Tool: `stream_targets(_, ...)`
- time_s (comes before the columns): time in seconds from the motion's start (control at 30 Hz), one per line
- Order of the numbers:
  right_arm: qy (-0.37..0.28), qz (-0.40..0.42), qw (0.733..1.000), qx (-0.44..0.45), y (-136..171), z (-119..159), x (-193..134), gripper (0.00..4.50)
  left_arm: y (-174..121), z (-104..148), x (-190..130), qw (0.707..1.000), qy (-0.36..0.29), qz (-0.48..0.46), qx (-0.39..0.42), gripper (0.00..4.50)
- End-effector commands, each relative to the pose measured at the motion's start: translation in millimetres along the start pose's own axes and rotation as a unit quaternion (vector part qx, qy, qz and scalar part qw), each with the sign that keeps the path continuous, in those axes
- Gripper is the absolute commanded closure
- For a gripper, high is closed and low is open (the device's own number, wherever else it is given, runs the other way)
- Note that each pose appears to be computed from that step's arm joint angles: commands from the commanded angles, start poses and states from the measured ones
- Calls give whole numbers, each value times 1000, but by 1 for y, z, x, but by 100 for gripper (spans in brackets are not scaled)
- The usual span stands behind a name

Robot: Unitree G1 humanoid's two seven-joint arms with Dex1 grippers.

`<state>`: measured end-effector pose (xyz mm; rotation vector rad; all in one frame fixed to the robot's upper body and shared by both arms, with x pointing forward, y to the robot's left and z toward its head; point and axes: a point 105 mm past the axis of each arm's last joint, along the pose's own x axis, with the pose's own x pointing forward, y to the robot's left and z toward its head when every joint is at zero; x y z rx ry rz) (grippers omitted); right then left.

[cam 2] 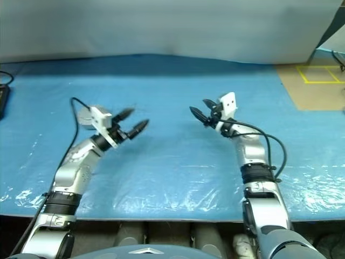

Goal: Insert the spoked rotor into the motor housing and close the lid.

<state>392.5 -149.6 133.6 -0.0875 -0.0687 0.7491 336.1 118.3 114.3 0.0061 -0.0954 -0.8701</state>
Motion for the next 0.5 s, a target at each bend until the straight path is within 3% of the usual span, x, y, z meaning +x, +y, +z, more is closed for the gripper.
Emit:
stream_targets(0.03, 26, 54, 996, -64, 7, -5, -12, 9, -8, -11, 7, 996, 35, -56, 58, 0)
stream_targets(0.27, 57, 93, 992, -67, 12, -15, -29, 4, 0, -10, 17, 996, 17, -54, 64, 0)
stream_targets(0.5, 71, 82, 991, -74, 11, -21, -33, 4, 1, -6, 21, 996, 6, -59, 70, 0)
